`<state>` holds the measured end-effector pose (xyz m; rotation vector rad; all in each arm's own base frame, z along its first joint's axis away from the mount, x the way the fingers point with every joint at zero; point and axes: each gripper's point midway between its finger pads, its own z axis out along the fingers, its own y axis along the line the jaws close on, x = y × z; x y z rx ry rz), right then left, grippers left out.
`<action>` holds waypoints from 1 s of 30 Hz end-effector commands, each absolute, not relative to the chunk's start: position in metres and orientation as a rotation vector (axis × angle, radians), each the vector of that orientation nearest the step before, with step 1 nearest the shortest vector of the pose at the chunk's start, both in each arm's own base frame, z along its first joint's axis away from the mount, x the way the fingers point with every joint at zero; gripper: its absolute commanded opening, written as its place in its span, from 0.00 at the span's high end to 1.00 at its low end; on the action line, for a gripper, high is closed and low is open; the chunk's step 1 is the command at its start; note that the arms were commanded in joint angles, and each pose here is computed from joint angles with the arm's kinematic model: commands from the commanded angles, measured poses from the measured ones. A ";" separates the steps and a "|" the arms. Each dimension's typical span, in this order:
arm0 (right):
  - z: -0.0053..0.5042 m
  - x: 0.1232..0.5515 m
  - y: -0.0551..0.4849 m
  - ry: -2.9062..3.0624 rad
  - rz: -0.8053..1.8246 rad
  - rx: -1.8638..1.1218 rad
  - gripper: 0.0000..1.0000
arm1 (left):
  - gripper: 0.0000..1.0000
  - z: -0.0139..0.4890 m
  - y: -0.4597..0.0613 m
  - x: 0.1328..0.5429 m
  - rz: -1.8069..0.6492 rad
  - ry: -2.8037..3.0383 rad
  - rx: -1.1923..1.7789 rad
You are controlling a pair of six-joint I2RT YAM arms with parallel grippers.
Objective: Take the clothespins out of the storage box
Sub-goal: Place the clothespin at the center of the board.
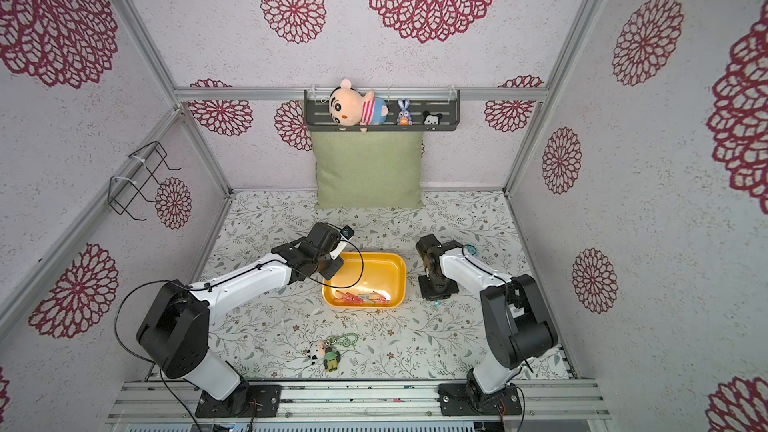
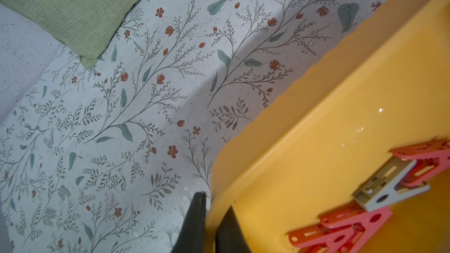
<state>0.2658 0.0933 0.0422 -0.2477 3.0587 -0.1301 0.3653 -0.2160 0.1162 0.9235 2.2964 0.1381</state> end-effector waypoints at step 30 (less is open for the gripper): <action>0.052 0.291 0.084 3.033 -0.146 -0.243 0.67 | 1.00 0.117 -0.216 0.363 0.174 2.290 0.954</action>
